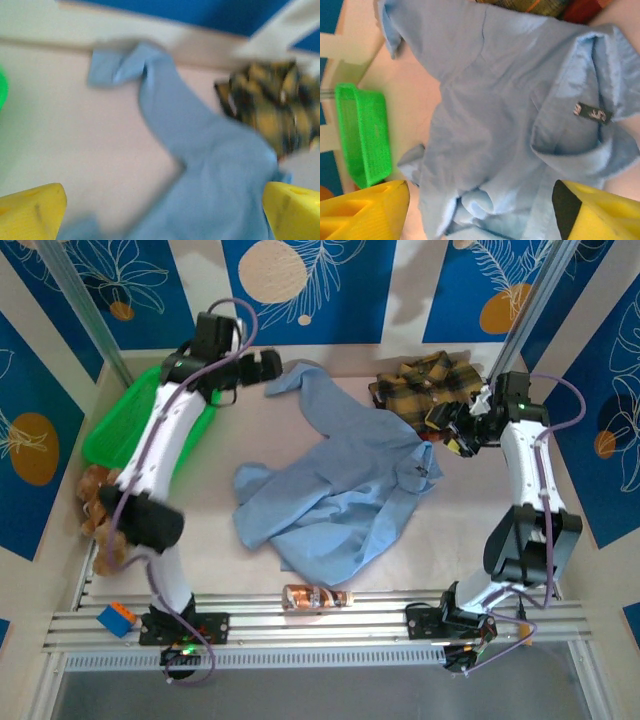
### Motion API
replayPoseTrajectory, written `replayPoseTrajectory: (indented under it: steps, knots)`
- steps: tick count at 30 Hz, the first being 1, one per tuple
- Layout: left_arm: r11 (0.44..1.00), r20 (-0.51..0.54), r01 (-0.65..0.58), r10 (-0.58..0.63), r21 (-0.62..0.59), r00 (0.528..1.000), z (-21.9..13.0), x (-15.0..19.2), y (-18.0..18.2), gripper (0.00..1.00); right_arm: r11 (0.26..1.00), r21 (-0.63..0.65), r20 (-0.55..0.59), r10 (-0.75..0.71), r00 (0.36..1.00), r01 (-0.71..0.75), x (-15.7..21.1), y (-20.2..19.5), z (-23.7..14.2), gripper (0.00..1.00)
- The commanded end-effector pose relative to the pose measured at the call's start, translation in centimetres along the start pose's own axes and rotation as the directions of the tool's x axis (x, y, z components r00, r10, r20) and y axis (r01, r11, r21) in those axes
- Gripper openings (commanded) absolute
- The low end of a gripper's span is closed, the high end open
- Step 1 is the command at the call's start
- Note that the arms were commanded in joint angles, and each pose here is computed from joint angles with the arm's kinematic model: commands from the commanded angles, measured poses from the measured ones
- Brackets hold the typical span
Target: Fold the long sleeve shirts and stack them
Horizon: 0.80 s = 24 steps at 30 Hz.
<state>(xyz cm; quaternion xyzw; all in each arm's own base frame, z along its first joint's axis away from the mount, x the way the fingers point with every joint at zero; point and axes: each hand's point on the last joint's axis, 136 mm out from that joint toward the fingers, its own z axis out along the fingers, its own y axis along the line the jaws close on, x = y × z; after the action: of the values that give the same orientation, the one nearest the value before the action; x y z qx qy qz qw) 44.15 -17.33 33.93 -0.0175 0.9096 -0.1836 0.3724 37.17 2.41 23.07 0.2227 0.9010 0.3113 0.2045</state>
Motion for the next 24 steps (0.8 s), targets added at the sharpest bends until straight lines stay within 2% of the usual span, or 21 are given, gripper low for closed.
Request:
replayPoseTrajectory:
  steps: [1,5,10,16,20,24]
  knots:
    - [0.988,-0.279,-0.057,0.015,-0.142,0.96,-2.3,11.1,3.9,1.0,0.99,0.107,-0.067,-0.082,0.994,0.089,5.6,-0.8,-1.2,0.79]
    - [0.97,-0.452,-0.011,-0.103,-0.242,0.886,-3.4,20.9,8.0,0.95,0.98,0.165,-0.164,-0.083,0.983,0.111,10.4,-3.1,0.2,0.79]
    - [0.96,-0.539,0.064,-0.207,-0.272,0.817,-2.7,27.5,9.7,0.85,0.985,0.155,-0.204,-0.045,0.978,0.078,12.8,-4.8,2.0,0.79]
    - [0.932,-0.578,0.026,-0.247,-0.363,0.778,0.5,31.4,12.7,0.7,0.979,0.19,-0.27,-0.012,0.963,0.066,14.3,-6.8,4.2,0.77]
    - [0.925,-0.543,0.045,-0.261,-0.378,0.799,2.5,32.0,13.5,0.63,0.98,0.192,-0.284,0.003,0.959,0.054,15.3,-7.5,4.7,0.76]
    - [0.919,-0.541,0.054,-0.278,-0.392,0.794,4.5,32.9,14.0,0.58,0.98,0.195,-0.294,0.014,0.956,0.045,16.2,-8.0,4.9,0.76]
